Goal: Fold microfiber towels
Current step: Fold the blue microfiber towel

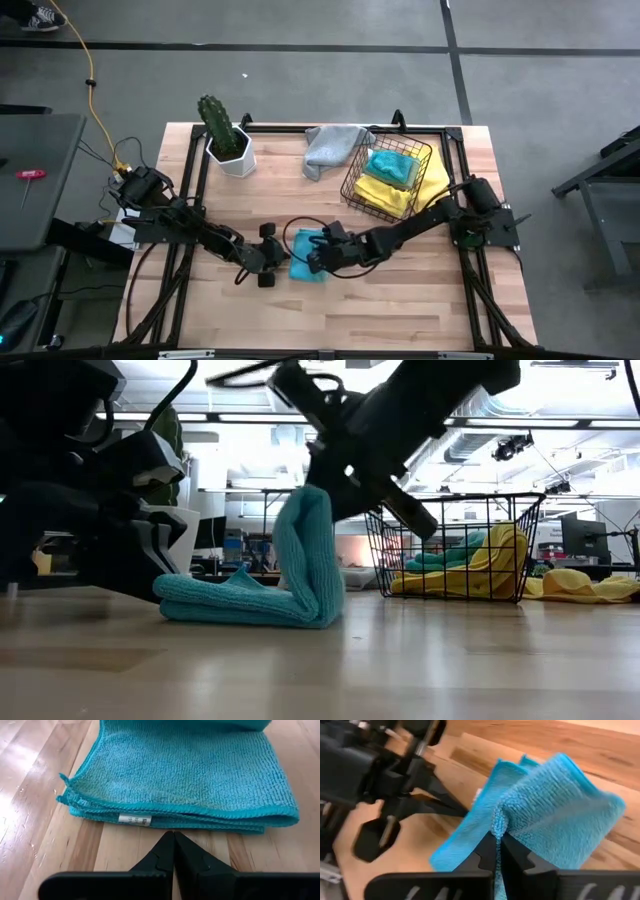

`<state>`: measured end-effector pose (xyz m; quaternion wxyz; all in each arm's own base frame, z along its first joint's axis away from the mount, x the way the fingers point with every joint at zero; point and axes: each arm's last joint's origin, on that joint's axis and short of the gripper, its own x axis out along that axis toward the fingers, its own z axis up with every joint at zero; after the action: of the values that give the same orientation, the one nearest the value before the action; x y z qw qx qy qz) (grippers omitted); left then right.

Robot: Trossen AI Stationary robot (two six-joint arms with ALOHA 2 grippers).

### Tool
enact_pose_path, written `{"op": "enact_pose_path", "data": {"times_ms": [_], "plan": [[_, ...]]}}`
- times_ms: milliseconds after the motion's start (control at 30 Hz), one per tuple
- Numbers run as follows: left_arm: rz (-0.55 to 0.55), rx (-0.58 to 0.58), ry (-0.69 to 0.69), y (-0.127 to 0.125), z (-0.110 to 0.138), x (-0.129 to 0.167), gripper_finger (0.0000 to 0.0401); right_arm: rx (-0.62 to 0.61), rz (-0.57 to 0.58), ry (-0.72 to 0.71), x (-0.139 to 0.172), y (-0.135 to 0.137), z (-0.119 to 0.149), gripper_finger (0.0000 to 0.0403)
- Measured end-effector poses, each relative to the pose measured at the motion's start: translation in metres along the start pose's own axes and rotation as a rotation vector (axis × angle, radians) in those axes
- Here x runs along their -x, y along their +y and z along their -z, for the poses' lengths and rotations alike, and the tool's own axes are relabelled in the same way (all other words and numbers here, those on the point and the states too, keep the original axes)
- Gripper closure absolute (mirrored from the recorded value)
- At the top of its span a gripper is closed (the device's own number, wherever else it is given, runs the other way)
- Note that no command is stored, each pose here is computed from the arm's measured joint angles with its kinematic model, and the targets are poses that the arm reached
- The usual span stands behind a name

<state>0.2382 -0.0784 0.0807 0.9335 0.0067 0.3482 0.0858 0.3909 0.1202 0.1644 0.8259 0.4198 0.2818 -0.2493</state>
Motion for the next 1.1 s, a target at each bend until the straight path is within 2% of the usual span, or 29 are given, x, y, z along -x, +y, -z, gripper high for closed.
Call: {"op": "enact_pose_path", "data": {"times_ms": [233,467,800,933,1100], "plan": [[0.004,0.002,-0.001,0.000,0.000,0.000,0.0401,-0.038,-0.062,-0.037,-0.010,0.003,-0.004,0.0403],[0.009,0.020,-0.008,0.000,-0.001,0.000,0.0401,-0.044,-0.143,-0.012,-0.027,0.004,0.005,0.0403],[0.009,0.022,-0.007,0.000,0.000,0.000,0.0401,0.008,-0.155,-0.072,-0.029,0.005,0.004,0.0399],[0.009,0.022,-0.007,0.000,0.000,0.000,0.0401,0.046,-0.180,-0.064,-0.029,0.007,0.004,0.0367],[0.007,0.022,-0.008,0.000,0.000,0.000,0.0401,0.130,-0.168,-0.081,-0.029,0.007,0.004,0.0289]]}}
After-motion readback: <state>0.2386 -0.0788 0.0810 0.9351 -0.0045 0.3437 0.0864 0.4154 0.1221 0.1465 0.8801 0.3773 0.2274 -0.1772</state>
